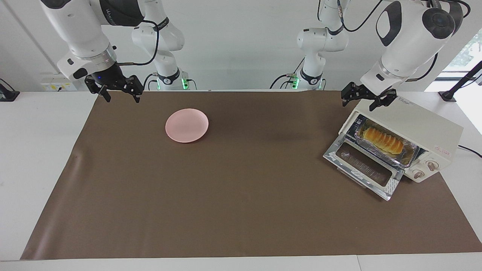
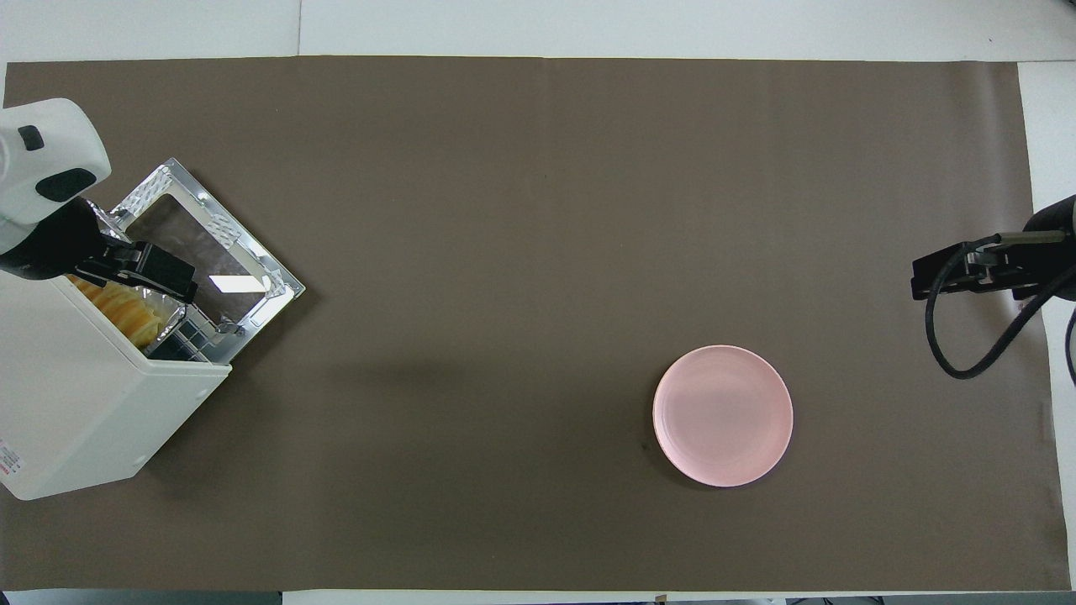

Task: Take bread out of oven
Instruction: 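Reach the left gripper into the toaster oven toward the foil tray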

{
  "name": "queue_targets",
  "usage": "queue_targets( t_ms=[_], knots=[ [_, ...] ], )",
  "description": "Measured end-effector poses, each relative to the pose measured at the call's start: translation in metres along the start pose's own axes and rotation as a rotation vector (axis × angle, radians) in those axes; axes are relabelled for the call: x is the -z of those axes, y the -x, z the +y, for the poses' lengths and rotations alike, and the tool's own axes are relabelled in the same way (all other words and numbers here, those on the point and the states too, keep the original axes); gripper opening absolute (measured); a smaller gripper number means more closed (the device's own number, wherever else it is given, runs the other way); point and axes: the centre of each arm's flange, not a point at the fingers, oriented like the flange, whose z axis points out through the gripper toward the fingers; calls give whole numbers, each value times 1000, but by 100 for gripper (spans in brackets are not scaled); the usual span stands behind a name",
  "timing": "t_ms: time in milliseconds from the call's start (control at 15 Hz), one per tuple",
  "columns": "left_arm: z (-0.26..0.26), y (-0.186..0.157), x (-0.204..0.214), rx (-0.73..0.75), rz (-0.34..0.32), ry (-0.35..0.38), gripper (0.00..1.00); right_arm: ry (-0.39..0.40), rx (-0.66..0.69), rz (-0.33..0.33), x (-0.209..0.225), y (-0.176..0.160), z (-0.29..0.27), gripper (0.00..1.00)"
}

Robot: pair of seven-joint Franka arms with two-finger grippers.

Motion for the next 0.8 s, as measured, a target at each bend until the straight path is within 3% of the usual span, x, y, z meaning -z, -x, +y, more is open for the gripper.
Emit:
queue_targets(
  t_ms=[533, 800],
  knots=[
    [-3, -1, 1, 4, 16, -3, 100, 0, 0, 0, 0, 0, 0, 100],
    [-30, 1, 4, 61, 38, 0, 100, 0, 0, 0, 0, 0, 0, 100]
  ],
)
